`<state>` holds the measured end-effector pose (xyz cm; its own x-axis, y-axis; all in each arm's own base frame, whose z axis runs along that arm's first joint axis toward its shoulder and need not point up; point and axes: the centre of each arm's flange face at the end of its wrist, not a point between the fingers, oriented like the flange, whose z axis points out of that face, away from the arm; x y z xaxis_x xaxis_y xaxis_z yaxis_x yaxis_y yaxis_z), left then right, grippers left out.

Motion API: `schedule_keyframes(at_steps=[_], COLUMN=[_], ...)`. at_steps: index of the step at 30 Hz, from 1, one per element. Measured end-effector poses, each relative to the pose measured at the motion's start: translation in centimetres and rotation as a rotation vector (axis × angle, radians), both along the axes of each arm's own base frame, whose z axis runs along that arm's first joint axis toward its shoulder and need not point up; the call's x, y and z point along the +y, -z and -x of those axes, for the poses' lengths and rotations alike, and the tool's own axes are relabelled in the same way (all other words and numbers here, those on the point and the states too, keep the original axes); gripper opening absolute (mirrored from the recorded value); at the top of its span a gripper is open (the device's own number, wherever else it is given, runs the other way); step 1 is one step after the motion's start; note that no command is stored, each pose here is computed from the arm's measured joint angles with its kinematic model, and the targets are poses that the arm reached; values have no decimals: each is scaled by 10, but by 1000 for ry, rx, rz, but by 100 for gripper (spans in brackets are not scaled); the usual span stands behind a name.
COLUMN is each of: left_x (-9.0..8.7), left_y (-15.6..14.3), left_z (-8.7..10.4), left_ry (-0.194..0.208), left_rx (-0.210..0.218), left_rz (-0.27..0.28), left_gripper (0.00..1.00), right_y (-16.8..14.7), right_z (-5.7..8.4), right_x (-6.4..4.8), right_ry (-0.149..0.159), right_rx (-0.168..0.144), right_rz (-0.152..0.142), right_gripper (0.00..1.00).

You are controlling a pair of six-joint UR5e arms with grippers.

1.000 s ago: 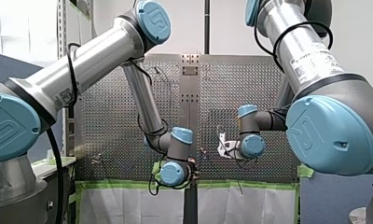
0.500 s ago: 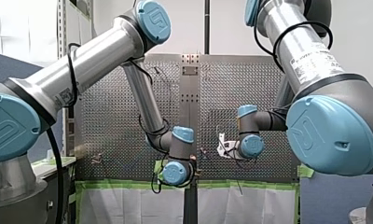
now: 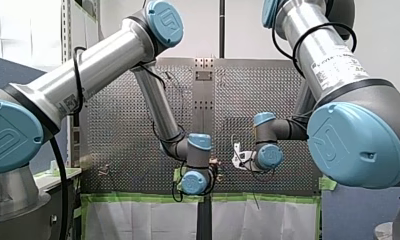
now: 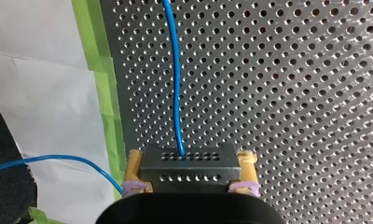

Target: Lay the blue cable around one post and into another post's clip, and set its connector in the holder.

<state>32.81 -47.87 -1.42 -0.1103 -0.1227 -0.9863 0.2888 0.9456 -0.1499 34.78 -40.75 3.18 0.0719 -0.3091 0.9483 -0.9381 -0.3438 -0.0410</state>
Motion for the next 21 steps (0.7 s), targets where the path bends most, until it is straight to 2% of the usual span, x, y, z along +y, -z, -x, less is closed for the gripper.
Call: schedule_keyframes(at_steps=[7, 11, 15, 21], left_x=[-5, 5, 16, 21], left_y=[-5, -1, 0, 0], left_z=[-15, -23, -34, -41], left_ry=[10, -21, -50, -63], left_rx=[19, 48, 60, 62], left_rz=[-4, -21, -26, -18], left_gripper=[100, 100, 100, 100], right_y=[1, -2, -11, -21], right_z=[-2, -4, -4, -3], right_x=[5, 9, 14, 18], right_ry=[-11, -12, -9, -11], right_rx=[18, 29, 34, 26], right_rz=[-16, -19, -19, -11], right_gripper=[23, 23, 23, 23])
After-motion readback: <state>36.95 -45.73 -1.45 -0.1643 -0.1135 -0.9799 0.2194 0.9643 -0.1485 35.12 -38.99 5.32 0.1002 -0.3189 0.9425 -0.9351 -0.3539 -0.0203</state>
